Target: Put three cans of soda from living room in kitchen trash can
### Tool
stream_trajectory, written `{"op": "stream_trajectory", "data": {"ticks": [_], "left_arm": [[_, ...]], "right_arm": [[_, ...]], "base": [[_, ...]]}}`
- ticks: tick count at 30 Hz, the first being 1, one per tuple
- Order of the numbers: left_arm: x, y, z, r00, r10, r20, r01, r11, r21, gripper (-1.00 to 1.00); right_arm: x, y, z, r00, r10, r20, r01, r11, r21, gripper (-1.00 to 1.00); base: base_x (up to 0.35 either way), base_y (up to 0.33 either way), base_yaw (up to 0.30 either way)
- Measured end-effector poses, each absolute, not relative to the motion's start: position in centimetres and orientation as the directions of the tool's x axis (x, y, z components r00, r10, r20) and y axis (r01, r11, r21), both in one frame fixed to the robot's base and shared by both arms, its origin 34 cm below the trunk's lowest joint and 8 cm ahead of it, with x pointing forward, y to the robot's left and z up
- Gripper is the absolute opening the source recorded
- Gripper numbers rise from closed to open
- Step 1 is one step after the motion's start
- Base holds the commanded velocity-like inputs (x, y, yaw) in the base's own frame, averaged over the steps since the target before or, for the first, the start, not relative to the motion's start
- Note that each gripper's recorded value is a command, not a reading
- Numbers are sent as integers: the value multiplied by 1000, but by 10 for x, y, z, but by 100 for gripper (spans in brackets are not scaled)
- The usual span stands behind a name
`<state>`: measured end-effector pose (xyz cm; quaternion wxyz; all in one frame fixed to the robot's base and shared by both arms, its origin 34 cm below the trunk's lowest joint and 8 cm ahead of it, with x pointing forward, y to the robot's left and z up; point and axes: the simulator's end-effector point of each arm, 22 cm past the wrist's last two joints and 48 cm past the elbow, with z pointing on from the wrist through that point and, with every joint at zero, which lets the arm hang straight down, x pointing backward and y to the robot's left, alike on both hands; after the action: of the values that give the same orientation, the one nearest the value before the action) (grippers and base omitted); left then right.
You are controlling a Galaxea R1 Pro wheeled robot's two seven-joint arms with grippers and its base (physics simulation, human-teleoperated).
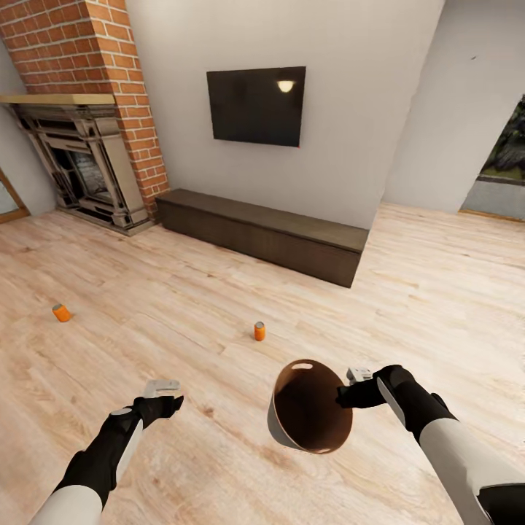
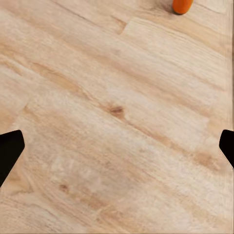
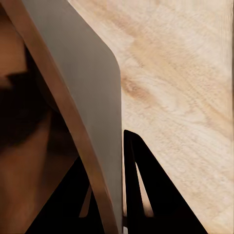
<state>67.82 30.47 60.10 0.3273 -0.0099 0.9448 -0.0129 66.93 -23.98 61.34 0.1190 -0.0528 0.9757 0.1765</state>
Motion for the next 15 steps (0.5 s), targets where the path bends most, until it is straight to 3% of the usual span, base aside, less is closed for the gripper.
{"op": "stream_trajectory", "data": {"ticks": [10,15], "left_arm": [[678,306,601,-788,-27,-615,-7,999,-34,100],[676,307,600,-792,-32,-610,-10,999,-40,100]], "right_arm": [[673,-248,616,-966,-23,-256,-112,934,339,-100],[674,-254,616,-965,-19,-260,-107,937,331,-100]], "base": [[266,159,-225],[195,68,-69]]}}
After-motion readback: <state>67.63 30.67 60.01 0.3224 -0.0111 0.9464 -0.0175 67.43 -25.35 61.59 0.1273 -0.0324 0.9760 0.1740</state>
